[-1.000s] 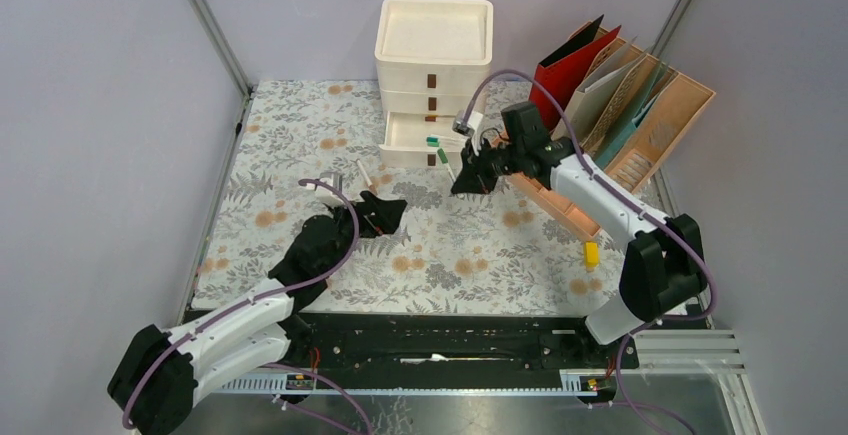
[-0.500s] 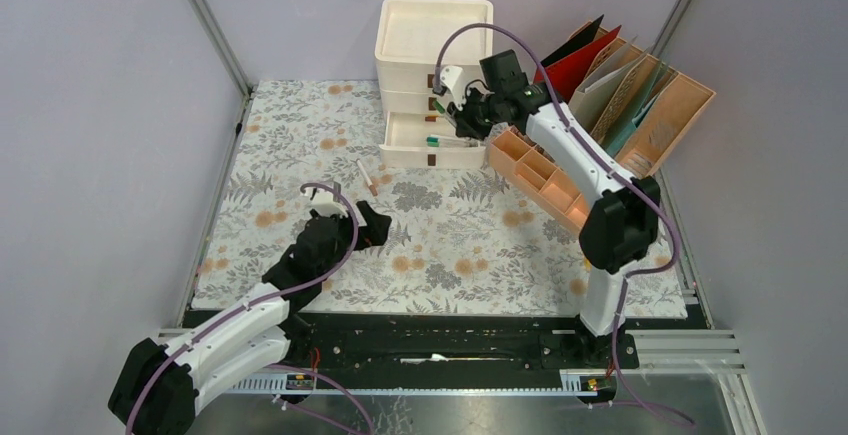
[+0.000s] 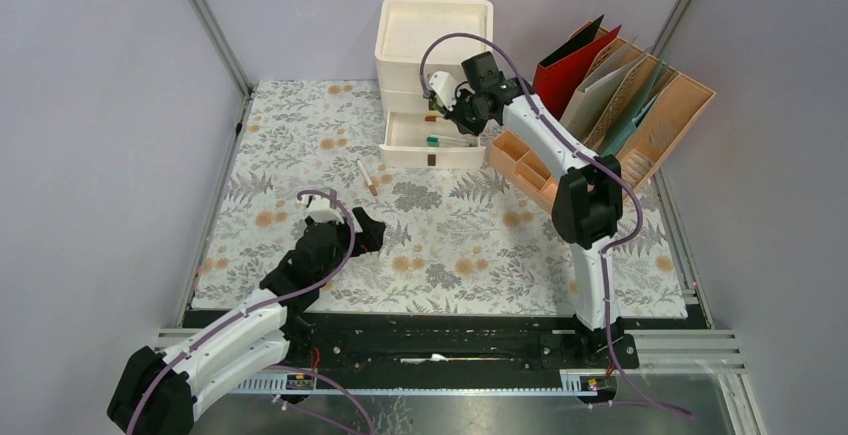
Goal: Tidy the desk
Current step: Place the stationery in the drawer, then pick up the stationery from the center of the board.
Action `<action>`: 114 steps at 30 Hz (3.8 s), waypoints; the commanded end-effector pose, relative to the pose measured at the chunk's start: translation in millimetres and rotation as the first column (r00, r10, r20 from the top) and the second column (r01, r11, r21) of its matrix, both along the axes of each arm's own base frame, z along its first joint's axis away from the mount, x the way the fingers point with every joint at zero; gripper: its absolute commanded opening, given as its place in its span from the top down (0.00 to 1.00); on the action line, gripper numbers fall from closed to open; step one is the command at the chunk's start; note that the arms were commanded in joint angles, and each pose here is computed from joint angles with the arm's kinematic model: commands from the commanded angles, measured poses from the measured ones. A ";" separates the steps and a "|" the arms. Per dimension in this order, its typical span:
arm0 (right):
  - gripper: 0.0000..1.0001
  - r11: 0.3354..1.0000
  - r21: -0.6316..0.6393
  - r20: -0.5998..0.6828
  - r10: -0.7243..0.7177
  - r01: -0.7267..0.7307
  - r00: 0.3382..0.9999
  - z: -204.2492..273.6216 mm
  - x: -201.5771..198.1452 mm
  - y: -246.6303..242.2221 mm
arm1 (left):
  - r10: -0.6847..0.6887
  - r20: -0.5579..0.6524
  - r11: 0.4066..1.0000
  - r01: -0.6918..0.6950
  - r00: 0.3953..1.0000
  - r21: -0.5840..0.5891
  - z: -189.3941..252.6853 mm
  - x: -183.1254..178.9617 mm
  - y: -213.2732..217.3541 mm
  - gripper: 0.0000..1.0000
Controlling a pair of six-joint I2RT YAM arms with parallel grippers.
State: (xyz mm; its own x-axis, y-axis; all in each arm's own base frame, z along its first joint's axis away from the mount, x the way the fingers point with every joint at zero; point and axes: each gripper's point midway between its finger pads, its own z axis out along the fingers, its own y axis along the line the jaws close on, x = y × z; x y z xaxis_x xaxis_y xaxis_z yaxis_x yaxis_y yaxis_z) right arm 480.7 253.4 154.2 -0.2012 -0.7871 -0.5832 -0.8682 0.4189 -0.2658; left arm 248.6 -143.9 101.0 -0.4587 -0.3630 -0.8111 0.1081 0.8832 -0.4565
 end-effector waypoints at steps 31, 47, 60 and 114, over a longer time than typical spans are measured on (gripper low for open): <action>0.53 0.897 0.429 -0.154 0.193 -0.111 0.969 90.6 -164.3 15.5 | -0.019 -0.018 0.981 0.015 1.000 -0.194 17.4 31.0 -8.7 0.01; 0.53 0.829 0.511 -0.062 0.301 -0.229 0.952 79.1 -218.6 -11.0 | 0.157 -0.280 0.986 -0.165 0.947 -0.003 -9.4 103.1 3.4 0.03; 0.54 0.821 0.514 -0.050 0.319 -0.250 0.946 75.2 -222.6 -11.7 | 0.446 -0.443 0.878 -0.284 0.778 0.384 -47.5 163.9 38.0 0.34; 0.54 0.628 0.775 -0.243 0.402 -0.073 0.883 59.9 -232.6 28.2 | -0.238 0.112 0.850 0.262 0.965 -0.456 86.9 26.2 -49.8 1.00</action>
